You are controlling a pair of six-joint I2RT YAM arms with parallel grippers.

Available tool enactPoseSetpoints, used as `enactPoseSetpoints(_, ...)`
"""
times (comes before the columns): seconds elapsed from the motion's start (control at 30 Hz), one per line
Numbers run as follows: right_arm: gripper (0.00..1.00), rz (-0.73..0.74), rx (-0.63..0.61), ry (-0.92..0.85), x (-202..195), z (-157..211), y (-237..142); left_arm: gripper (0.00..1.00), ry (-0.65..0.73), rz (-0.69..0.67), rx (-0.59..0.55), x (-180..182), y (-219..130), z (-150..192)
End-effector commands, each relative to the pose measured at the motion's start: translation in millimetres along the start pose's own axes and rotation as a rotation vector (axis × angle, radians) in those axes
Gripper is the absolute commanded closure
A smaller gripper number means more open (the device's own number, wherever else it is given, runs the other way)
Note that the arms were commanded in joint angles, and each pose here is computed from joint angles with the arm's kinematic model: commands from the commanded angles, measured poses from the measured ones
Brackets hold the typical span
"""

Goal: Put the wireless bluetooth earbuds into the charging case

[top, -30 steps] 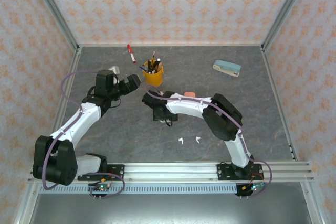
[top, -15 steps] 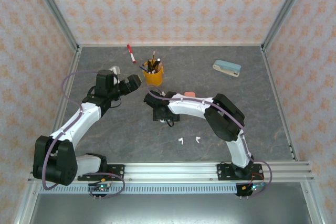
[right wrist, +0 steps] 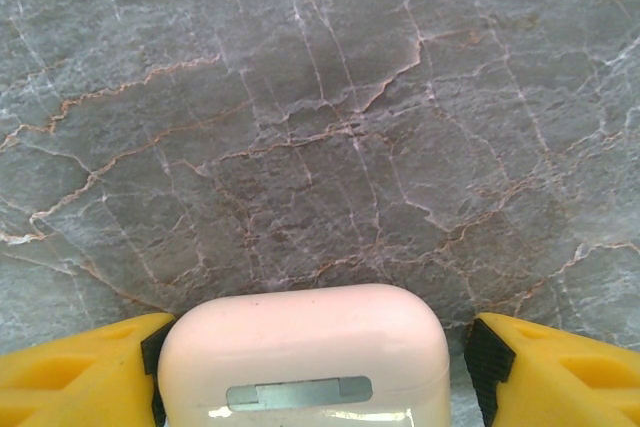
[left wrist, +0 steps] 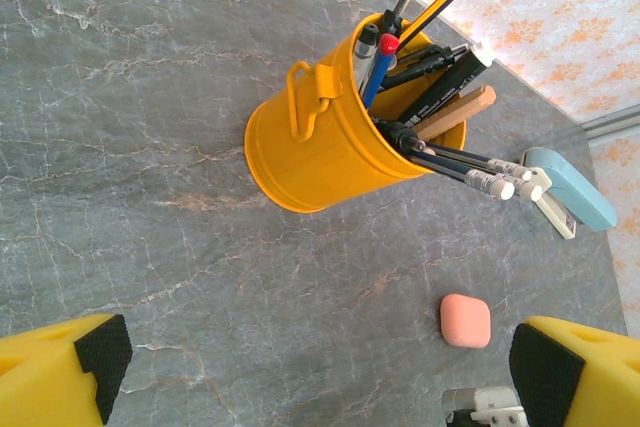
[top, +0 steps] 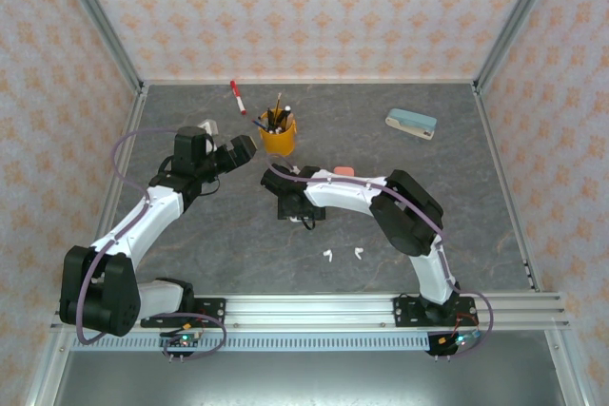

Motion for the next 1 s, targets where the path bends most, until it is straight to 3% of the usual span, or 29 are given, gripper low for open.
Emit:
enactPoseSetpoints(0.0,0.24,0.063,0.049,-0.002,-8.6,5.4,9.1,0.00,0.029,0.045,-0.010,-10.1,-3.4,-3.1)
enactPoseSetpoints(0.53,0.26,0.056,0.045,-0.006,-8.7,5.3,6.7,0.00,0.028,0.046,-0.004,-6.8,-3.6,0.9)
enactPoseSetpoints(0.97,0.44,0.029,0.051,0.034,-9.2,8.5,8.3,0.00,0.019,0.041,0.003,-4.4,-0.1,3.7)
Point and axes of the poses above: each hand's point on the last joint's axis, 136 mm out from that joint toward the fingers, its own y axis out along the fingers, its own x axis along the line the jaws close on, z = x × y, the point moved 10 cm from there along -y, back along the fingers, and after that the axes turned 10 degrees about -y, right-handed, at the moved point
